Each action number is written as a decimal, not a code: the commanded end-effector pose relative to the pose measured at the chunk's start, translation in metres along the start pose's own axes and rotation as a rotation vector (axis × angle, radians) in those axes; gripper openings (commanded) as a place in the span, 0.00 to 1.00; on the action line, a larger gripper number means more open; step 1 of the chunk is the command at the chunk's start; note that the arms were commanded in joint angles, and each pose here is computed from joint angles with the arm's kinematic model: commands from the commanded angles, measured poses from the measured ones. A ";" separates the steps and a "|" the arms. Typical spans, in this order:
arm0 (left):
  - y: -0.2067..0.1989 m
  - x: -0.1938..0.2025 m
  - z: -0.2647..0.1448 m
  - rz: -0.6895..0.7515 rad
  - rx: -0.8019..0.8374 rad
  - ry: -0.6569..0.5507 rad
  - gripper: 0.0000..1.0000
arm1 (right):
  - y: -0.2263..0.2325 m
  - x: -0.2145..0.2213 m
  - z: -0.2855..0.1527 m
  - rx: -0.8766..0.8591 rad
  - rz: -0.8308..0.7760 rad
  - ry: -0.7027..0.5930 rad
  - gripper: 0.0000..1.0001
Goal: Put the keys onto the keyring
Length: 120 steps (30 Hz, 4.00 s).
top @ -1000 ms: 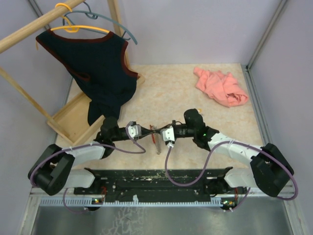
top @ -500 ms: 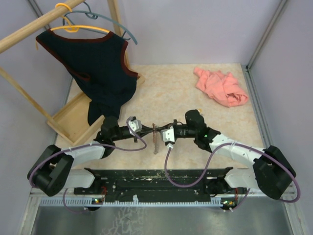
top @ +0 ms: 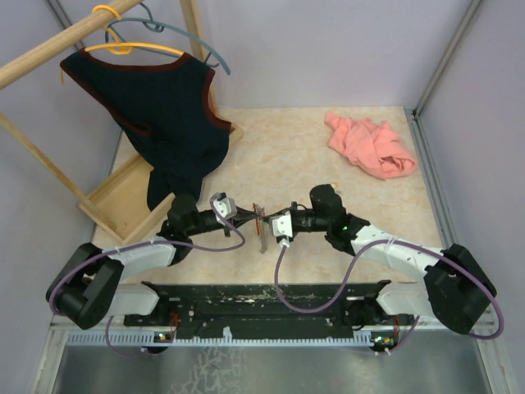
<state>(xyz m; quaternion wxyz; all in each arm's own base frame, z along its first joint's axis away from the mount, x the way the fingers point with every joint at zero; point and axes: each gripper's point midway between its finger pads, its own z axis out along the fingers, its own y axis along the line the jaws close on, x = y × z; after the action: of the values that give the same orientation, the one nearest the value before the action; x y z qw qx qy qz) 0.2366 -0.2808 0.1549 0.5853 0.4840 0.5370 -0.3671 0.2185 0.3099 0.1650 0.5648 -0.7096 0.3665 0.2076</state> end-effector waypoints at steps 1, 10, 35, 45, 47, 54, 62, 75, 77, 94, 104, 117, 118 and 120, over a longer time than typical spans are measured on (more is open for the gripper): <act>0.003 -0.018 -0.001 0.099 0.004 -0.064 0.00 | -0.014 -0.016 -0.006 0.052 0.035 -0.085 0.00; -0.004 -0.013 -0.002 0.160 0.036 -0.073 0.00 | -0.019 -0.019 -0.014 0.075 0.072 -0.145 0.00; -0.019 -0.013 -0.002 0.232 0.128 -0.101 0.00 | -0.021 -0.016 -0.010 0.066 0.075 -0.148 0.00; -0.019 -0.013 -0.002 0.238 0.127 -0.102 0.00 | -0.017 -0.019 -0.009 0.040 0.083 -0.165 0.00; -0.018 -0.013 -0.002 0.238 0.121 -0.100 0.00 | -0.015 -0.020 -0.009 0.031 0.086 -0.168 0.00; -0.019 -0.014 -0.002 0.239 0.127 -0.104 0.00 | -0.016 -0.020 -0.008 0.028 0.086 -0.169 0.00; -0.017 -0.010 -0.002 0.236 0.117 -0.094 0.00 | -0.016 -0.014 -0.011 0.046 0.102 -0.132 0.00; -0.019 -0.011 -0.002 0.242 0.130 -0.098 0.00 | -0.018 -0.017 -0.010 0.049 0.101 -0.146 0.00; -0.019 -0.011 -0.002 0.241 0.135 -0.099 0.00 | -0.018 -0.017 -0.010 0.049 0.101 -0.148 0.00; -0.020 -0.011 -0.001 0.244 0.138 -0.101 0.00 | -0.017 -0.024 -0.009 0.030 0.103 -0.179 0.00; -0.020 -0.011 -0.002 0.251 0.135 -0.101 0.00 | -0.019 -0.015 -0.012 0.059 0.123 -0.127 0.00; -0.020 -0.011 -0.002 0.251 0.140 -0.100 0.00 | -0.019 -0.027 -0.011 0.041 0.116 -0.183 0.00; -0.020 -0.011 -0.002 0.251 0.141 -0.100 0.00 | -0.019 -0.026 -0.010 0.040 0.116 -0.183 0.00; -0.021 -0.011 -0.002 0.251 0.145 -0.102 0.00 | -0.019 -0.026 -0.010 0.040 0.116 -0.184 0.00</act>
<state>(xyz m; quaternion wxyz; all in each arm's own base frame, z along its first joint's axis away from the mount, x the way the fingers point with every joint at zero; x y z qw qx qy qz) 0.2165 -0.2850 0.1552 0.6056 0.5622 0.4366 -0.3558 0.2135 0.3027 0.1671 0.5681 -0.6594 0.3972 0.2911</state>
